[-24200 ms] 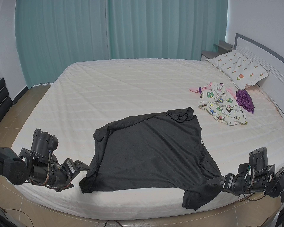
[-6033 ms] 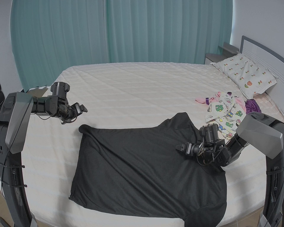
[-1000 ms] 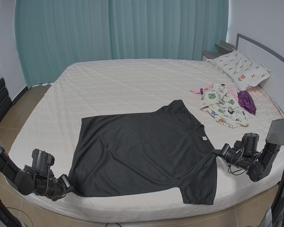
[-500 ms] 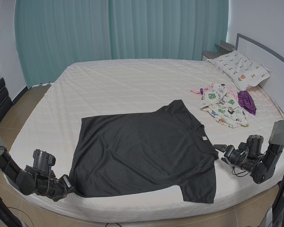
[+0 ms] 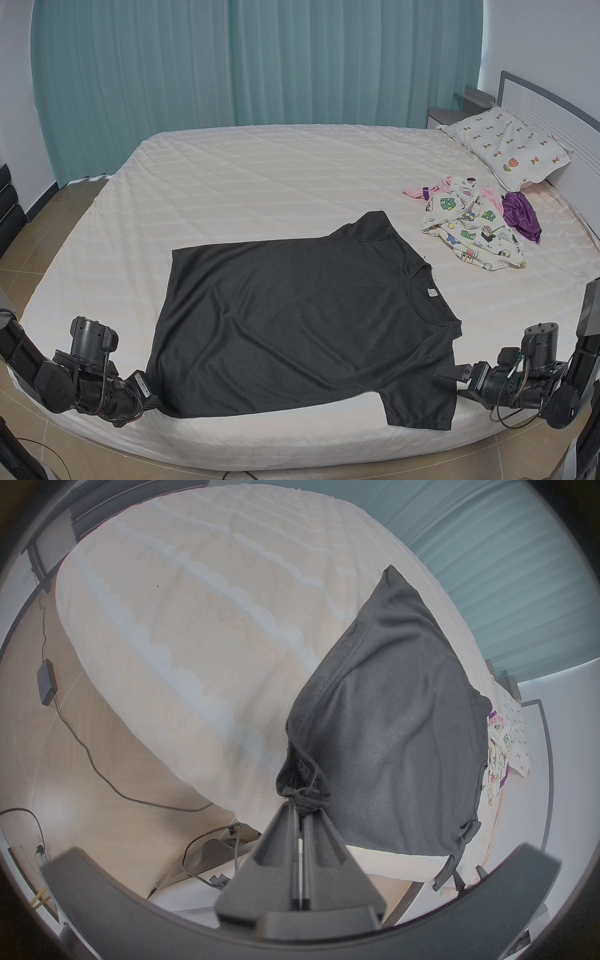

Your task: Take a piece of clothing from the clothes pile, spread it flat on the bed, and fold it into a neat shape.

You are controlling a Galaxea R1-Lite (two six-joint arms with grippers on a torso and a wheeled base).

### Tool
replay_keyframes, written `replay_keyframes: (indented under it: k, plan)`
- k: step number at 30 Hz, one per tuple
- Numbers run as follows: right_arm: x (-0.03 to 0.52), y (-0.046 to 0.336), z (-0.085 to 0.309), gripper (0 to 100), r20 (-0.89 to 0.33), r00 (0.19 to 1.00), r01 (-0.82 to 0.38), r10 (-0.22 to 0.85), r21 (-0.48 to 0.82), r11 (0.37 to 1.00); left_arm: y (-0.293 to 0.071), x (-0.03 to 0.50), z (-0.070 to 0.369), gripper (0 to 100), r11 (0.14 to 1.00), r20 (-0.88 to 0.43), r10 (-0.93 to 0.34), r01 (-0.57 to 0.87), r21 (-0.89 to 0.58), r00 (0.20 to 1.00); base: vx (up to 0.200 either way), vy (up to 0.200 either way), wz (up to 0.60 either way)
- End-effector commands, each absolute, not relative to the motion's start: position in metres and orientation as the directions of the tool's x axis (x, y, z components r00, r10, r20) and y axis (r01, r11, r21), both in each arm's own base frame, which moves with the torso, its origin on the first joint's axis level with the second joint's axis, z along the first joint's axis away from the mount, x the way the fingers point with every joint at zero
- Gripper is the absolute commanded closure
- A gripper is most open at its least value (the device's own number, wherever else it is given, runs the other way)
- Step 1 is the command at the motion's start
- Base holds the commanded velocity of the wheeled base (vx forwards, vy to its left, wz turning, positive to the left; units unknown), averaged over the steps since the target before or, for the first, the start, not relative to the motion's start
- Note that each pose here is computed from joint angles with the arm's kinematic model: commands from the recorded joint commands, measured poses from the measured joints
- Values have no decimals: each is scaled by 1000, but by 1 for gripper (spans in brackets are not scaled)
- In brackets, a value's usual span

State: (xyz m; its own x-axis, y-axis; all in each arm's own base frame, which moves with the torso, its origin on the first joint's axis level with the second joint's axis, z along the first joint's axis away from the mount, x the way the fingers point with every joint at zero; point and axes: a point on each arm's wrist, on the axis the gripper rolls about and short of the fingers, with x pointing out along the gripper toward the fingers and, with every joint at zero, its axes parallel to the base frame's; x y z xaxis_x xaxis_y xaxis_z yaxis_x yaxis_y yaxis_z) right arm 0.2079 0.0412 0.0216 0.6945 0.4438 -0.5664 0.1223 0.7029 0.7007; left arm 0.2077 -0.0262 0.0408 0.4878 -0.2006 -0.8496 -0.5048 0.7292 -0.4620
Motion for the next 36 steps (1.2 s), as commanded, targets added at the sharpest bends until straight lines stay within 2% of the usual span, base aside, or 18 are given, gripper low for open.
replay_keyframes:
  k: [1, 11, 23, 26, 36]
  plan:
    - [194, 50, 7, 0, -641, 607, 138, 470, 668, 731, -26, 207, 41, 100, 730, -848, -202, -503, -463, 489, 0, 0, 0]
    - [191, 56, -4, 0, -684, 555, 148, 473, 641, 753, -27, 208, 41, 100, 731, -850, -202, -503, -462, 486, 0, 0, 0]
    - [184, 56, 2, 0, -704, 533, 151, 469, 625, 766, -26, 208, 40, 100, 730, -852, -201, -505, -460, 484, 0, 0, 0]
    - [182, 55, 9, 0, -691, 548, 132, 470, 627, 768, -26, 208, 40, 100, 730, -852, -201, -505, -460, 484, 0, 0, 0]
    - [181, 62, 1, 0, -713, 504, 133, 488, 622, 771, -26, 208, 40, 100, 730, -852, -201, -505, -460, 484, 0, 0, 0]
